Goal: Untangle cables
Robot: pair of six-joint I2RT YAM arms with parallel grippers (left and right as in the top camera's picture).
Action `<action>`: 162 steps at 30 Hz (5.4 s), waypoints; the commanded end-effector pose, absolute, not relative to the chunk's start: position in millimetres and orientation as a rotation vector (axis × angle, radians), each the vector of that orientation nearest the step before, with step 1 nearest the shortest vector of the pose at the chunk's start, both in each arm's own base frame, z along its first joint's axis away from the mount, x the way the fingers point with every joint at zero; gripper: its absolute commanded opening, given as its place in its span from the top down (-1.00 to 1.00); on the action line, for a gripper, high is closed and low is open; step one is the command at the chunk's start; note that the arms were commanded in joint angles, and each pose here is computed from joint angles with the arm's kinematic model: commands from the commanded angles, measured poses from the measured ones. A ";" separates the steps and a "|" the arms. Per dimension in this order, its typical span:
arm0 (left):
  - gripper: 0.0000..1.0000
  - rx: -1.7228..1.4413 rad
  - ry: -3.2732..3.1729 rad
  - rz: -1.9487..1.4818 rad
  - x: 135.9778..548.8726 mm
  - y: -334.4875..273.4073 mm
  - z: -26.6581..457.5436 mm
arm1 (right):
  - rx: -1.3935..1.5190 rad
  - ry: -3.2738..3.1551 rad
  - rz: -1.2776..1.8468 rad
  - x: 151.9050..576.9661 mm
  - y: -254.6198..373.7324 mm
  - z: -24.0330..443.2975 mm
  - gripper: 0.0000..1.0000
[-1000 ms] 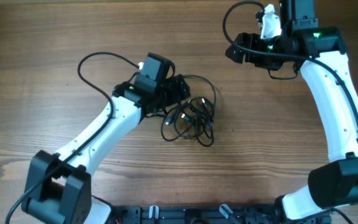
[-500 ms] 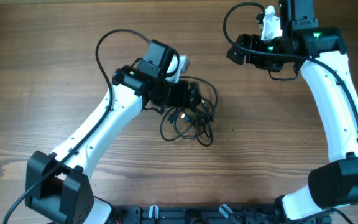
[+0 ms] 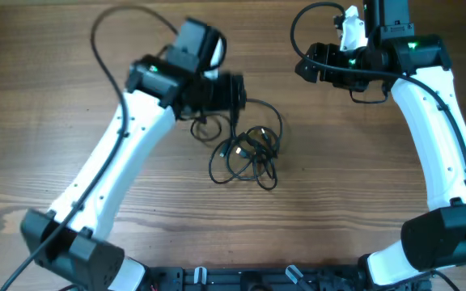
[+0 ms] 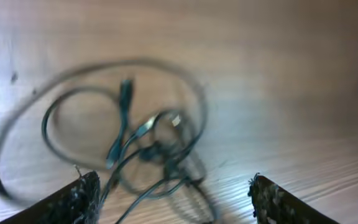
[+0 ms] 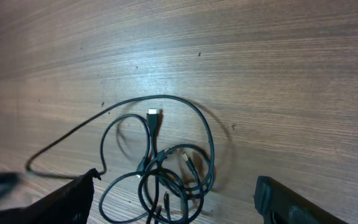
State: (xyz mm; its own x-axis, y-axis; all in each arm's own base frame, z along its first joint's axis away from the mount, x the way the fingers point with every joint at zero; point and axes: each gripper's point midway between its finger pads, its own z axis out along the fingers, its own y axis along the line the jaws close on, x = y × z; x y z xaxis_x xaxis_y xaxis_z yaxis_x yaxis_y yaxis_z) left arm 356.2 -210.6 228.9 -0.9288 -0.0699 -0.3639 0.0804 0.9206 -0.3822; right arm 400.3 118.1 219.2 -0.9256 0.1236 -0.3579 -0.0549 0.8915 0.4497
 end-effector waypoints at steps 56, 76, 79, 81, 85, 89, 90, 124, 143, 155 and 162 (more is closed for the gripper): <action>0.92 -0.406 2.382 -1.003 363.4 -173.2 335.3 | -0.120 2.559 0.690 411.2 129.5 241.5 -0.64; 0.92 -0.680 2.255 -1.207 356.6 -143.2 372.6 | -1.270 1.940 1.038 298.0 293.4 307.2 -0.08; 0.92 -0.635 2.264 -1.303 350.7 -154.2 379.7 | -1.291 1.968 1.046 307.3 299.5 287.1 -0.07; 0.92 -0.636 2.276 -1.329 347.6 -156.9 379.9 | -1.288 1.946 1.037 314.3 302.9 286.5 0.07; 0.92 -0.622 2.274 -1.366 345.9 -160.6 383.5 | -1.238 2.014 0.941 329.2 297.9 276.0 0.28; 0.92 -0.644 2.262 -1.417 345.5 -163.3 388.7 | -1.237 2.032 0.941 331.8 298.7 269.2 0.32; 0.92 -0.674 2.252 -1.443 346.4 -161.8 391.1 | -1.234 2.044 0.927 334.2 297.9 265.8 0.31; 0.92 -1.219 2.574 -0.131 363.5 8.2 197.6 | -0.471 2.359 0.752 357.1 186.1 343.8 0.91; 0.92 -1.226 2.595 -0.133 359.0 6.5 196.1 | -0.745 2.122 0.875 278.7 279.6 413.7 0.90; 0.92 -1.222 2.603 -0.129 357.9 6.4 195.5 | -0.729 2.618 0.816 320.1 300.6 254.3 -0.34; 0.76 -0.852 2.670 -0.238 376.4 -48.4 202.6 | -0.329 2.504 0.741 387.3 194.6 307.2 -0.67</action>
State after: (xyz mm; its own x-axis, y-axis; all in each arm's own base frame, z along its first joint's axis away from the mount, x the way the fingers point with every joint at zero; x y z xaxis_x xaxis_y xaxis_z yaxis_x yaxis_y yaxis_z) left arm 366.3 -10.7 196.7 -0.6525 -0.7268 -0.2145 -0.6942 0.6868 -0.2155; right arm 374.7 229.0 281.9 -0.8550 -0.1810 -0.4861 -0.4145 0.8018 0.4305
